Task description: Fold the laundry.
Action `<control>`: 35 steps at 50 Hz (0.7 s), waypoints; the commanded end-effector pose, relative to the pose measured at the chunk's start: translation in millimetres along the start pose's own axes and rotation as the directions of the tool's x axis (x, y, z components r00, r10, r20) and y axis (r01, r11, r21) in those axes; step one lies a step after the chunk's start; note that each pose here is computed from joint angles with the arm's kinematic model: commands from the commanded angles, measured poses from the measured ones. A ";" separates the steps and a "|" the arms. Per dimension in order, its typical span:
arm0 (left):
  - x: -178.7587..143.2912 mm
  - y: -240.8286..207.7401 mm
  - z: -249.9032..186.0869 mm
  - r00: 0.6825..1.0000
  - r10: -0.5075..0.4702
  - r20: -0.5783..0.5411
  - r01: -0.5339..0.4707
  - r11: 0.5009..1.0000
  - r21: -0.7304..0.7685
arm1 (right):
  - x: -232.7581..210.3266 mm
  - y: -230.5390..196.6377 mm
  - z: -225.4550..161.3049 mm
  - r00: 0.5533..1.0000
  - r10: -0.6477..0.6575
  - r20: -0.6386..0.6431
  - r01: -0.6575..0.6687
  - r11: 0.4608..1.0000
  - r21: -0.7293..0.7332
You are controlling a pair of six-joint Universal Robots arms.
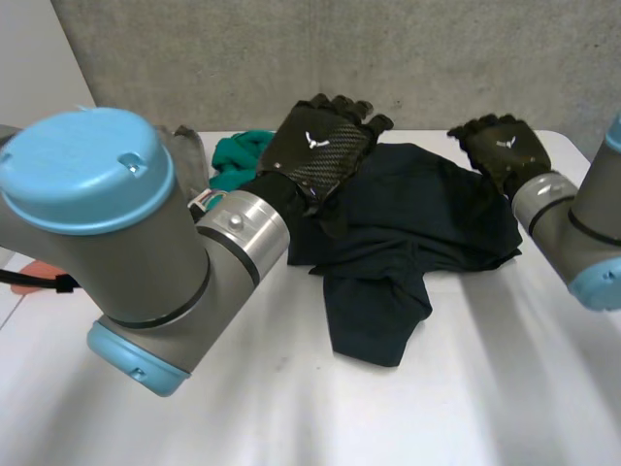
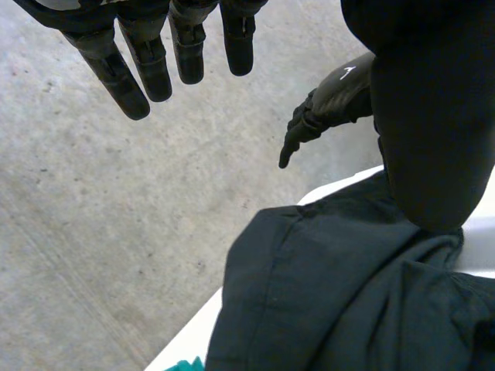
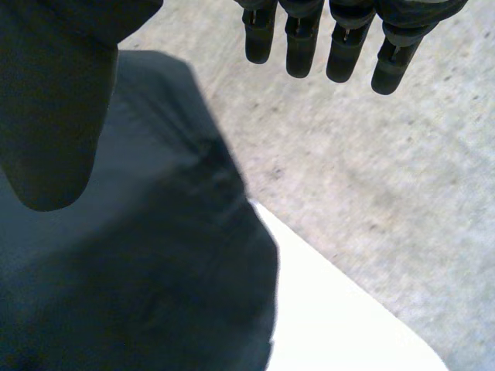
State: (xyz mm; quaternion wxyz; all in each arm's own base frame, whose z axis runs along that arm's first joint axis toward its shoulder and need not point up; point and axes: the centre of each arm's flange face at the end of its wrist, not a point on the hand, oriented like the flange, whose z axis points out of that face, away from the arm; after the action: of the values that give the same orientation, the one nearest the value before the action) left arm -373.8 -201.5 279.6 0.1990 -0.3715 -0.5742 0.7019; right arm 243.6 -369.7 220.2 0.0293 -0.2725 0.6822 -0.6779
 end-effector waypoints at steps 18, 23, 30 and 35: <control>-36.0 -7.9 12.2 0.996 -0.043 0.078 0.040 0.998 0.042 | -1.0 61.2 109.6 0.985 0.002 0.171 -0.009 0.999 0.038; -53.0 -0.3 27.6 0.993 -0.051 0.102 0.046 0.998 0.047 | -3.0 46.4 94.5 0.982 0.013 0.187 -0.010 1.000 -0.017; -77.1 19.7 60.8 0.989 -0.056 0.135 0.054 0.998 0.015 | 4.3 -11.9 42.5 0.976 -0.055 0.209 0.059 0.998 -0.013; -73.1 44.8 80.5 0.990 -0.087 0.111 0.094 0.994 -0.062 | 1.8 -44.3 6.7 0.971 -0.102 0.215 0.091 0.994 0.061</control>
State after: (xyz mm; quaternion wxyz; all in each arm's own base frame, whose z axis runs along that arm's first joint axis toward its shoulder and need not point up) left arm -367.2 -298.5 287.7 0.1827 -0.3067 -0.5922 0.7224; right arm 263.2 -412.8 225.2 0.0827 -0.3601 0.6741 -0.6395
